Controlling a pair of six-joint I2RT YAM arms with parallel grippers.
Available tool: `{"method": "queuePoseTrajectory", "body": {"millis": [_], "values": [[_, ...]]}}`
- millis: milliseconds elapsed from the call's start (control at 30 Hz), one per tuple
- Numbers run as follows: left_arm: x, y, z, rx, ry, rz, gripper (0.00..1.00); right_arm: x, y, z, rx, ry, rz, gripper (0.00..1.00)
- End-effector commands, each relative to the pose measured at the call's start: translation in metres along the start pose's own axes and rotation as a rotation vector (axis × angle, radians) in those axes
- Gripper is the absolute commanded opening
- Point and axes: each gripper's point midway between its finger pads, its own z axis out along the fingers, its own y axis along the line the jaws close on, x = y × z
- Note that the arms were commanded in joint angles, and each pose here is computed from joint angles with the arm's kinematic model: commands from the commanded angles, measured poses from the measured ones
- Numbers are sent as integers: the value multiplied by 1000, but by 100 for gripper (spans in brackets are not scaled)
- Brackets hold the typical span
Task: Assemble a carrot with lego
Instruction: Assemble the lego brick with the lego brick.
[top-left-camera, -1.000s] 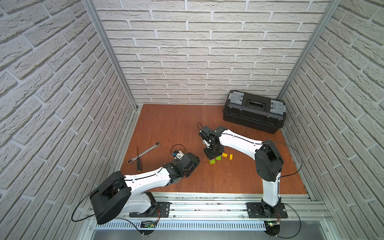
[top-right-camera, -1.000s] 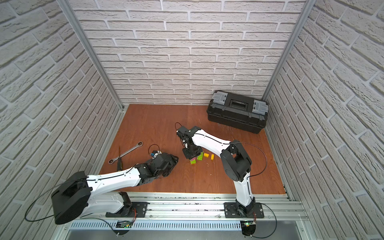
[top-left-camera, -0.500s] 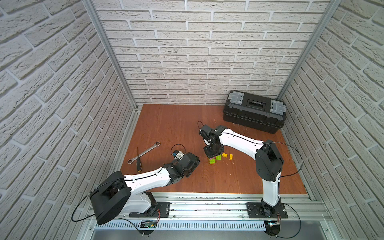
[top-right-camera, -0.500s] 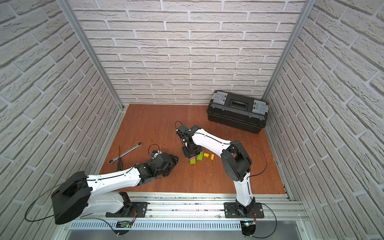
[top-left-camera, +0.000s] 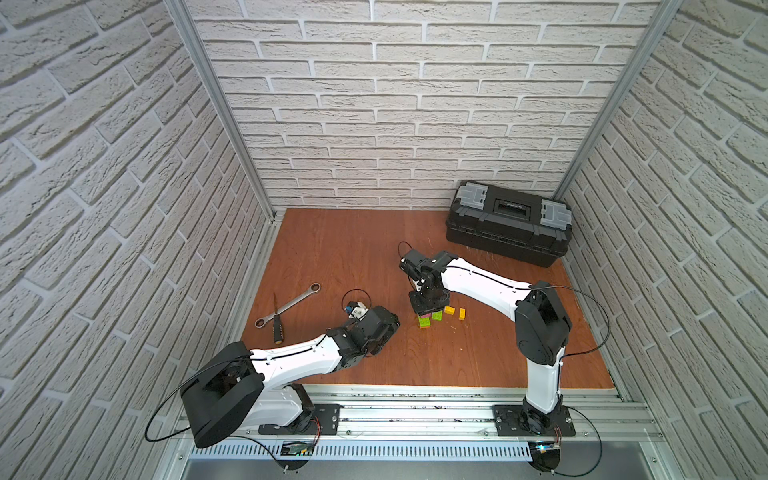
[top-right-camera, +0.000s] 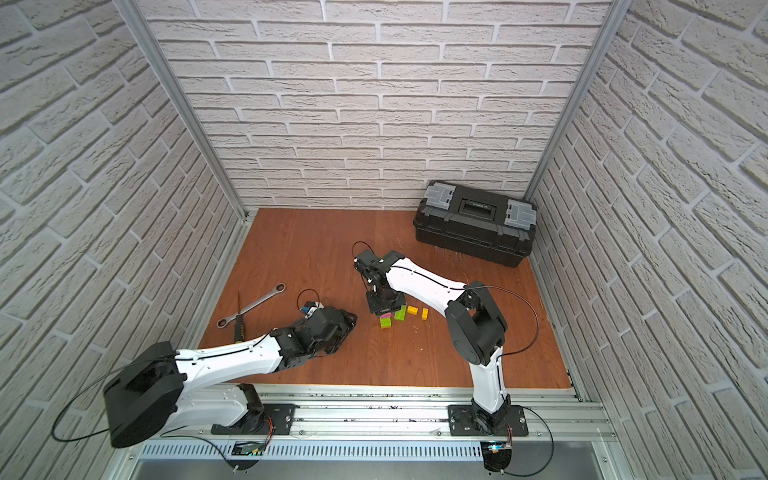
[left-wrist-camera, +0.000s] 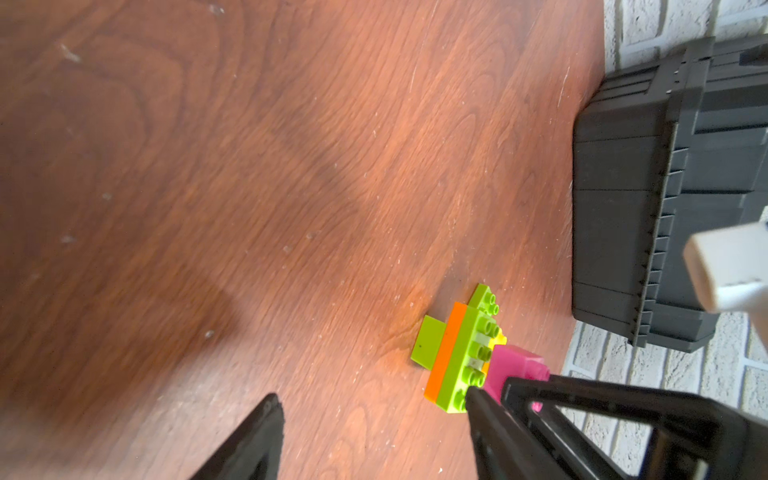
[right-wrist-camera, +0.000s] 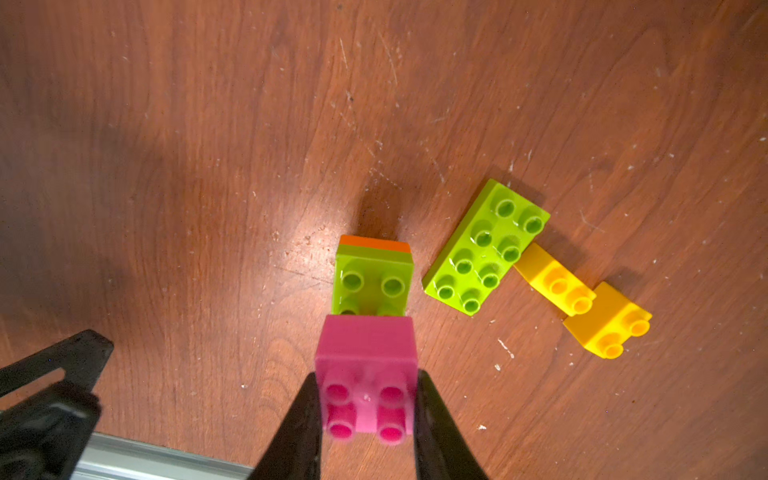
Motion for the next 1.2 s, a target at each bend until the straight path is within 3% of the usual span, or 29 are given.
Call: {"method": "queuePoseTrajectory", "body": {"millis": [0,1167], "values": [[-2,2,1,9,-8,5,72,-3,-5,-11,2,-51,41,15],[-1,2,3,8,0,5,73,-4,-2,-7,-16,-62,104,15]]}}
